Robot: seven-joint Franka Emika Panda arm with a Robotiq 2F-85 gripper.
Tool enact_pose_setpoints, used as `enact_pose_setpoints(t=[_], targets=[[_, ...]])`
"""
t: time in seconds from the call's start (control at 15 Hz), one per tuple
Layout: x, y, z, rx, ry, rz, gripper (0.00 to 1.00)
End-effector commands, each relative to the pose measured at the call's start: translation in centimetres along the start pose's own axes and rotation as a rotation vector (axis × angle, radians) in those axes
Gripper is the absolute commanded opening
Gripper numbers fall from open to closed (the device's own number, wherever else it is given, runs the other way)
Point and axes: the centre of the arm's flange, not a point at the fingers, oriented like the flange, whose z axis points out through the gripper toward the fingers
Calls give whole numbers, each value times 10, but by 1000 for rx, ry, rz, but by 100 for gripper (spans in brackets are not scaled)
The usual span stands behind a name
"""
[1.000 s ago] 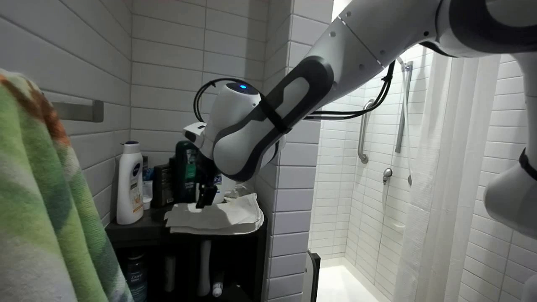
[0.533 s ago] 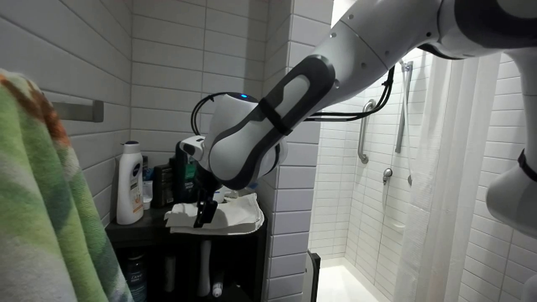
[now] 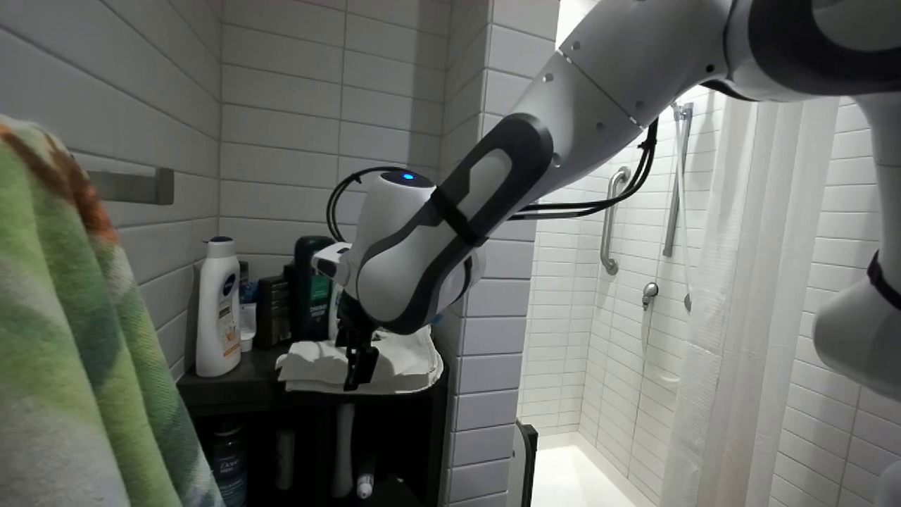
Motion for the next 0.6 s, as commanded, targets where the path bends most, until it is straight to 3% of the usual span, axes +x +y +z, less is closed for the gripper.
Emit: enact_pose_setpoints(t=[0.0, 0.27, 0.53], targets=[[-4, -2, 11, 2, -35, -4, 100], [-3, -4, 20, -23, -67, -7, 100], [4, -5, 21, -103, -90, -19, 100]])
